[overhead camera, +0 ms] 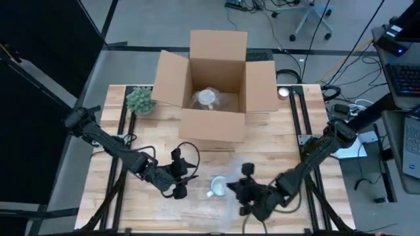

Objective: Wrap mug
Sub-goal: Wrap the red mug with bubble wrap

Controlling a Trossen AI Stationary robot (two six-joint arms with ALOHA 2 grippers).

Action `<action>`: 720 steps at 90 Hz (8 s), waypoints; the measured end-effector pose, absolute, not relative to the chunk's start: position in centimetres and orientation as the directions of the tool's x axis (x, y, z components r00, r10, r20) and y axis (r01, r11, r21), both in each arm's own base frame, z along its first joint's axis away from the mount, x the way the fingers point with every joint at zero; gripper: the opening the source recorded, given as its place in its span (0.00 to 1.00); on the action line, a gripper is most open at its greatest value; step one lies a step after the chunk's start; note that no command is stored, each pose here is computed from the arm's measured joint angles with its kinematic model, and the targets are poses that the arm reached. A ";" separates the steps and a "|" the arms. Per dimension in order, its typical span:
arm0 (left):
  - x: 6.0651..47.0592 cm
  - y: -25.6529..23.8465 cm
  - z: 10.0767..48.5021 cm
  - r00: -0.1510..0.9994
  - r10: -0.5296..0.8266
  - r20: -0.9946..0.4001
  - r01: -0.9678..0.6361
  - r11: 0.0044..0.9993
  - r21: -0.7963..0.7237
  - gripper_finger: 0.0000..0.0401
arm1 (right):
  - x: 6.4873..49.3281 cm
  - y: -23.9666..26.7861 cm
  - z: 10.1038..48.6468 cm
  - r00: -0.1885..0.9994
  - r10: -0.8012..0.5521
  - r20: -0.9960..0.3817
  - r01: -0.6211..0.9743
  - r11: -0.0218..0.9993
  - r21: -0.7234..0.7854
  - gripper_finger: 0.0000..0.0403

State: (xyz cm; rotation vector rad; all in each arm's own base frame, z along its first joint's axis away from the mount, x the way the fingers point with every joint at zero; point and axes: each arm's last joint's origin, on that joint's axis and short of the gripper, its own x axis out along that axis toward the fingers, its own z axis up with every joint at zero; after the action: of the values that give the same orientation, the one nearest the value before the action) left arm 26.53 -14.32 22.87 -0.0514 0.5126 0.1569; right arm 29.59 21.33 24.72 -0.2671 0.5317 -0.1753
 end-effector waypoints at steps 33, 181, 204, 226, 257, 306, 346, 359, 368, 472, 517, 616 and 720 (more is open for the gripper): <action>28.0 -15.0 23.2 0.920 0.152 -0.362 -0.176 0.984 -0.035 0.40 | 35.2 18.4 21.2 0.838 -0.064 -0.542 -0.036 0.984 -0.172 0.00; 25.9 -16.6 25.1 0.856 -0.071 -0.512 0.020 0.994 -0.105 0.40 | 38.5 11.8 26.3 0.958 0.015 -0.285 0.002 0.998 0.059 0.58; 25.9 -16.6 25.1 0.855 -0.070 -0.514 0.019 0.994 -0.104 0.40 | 37.7 11.6 28.4 0.920 0.007 -0.392 -0.023 0.999 -0.037 0.61; 25.9 -16.5 25.1 0.856 -0.068 -0.513 0.018 0.995 -0.101 0.40 | 34.7 13.3 30.7 0.738 0.002 -0.674 0.078 0.993 0.089 0.58; 26.1 -16.3 25.1 0.856 -0.059 -0.513 0.005 0.994 -0.106 0.40 | 33.9 14.5 27.1 0.578 -0.122 -0.807 0.308 0.948 0.078 0.56; 26.2 -16.2 25.2 0.865 -0.056 -0.499 -0.014 0.991 -0.135 0.40 | 37.1 15.1 19.2 0.406 -0.108 -0.908 0.348 0.936 0.045 0.56; 24.5 -16.8 22.5 0.806 -0.065 -0.588 -0.042 0.985 -0.166 0.40 | 37.1 15.0 19.6 0.436 -0.123 -0.892 0.353 0.935 0.043 0.56; 23.5 -16.4 20.1 0.801 0.005 -0.599 -0.126 0.979 -0.160 0.40 | 37.2 15.1 19.7 0.447 -0.122 -0.886 0.360 0.931 0.053 0.56; 24.2 -15.9 18.8 0.840 0.027 -0.541 -0.158 0.968 -0.197 0.40 | 37.5 15.1 19.8 0.474 -0.134 -0.870 0.359 0.932 0.053 0.56; 33.1 -16.2 15.8 0.907 -0.052 -0.419 -0.047 0.973 -0.225 0.40 | 33.0 15.8 28.7 0.504 0.064 -0.862 0.193 0.964 0.184 0.56; 33.1 -16.2 15.7 0.907 -0.055 -0.418 -0.046 0.973 -0.227 0.40 | 30.7 24.6 25.5 0.636 -0.076 -0.768 -0.076 0.984 -0.161 0.56; 33.1 -16.5 15.9 0.916 -0.058 -0.398 -0.039 0.972 -0.233 0.40 | 31.7 24.8 25.1 0.686 -0.098 -0.721 -0.101 0.968 -0.228 0.62; 33.1 -16.7 16.1 0.924 -0.070 -0.376 -0.028 0.968 -0.249 0.40 | 32.3 25.7 23.2 0.644 -0.038 -0.764 -0.198 0.957 -0.215 0.60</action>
State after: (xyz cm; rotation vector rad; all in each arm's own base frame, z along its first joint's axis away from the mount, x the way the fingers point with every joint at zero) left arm 33.10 -16.65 16.11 -0.2539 0.3935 -0.0221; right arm 32.25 25.73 23.16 -0.2914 0.8690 0.0921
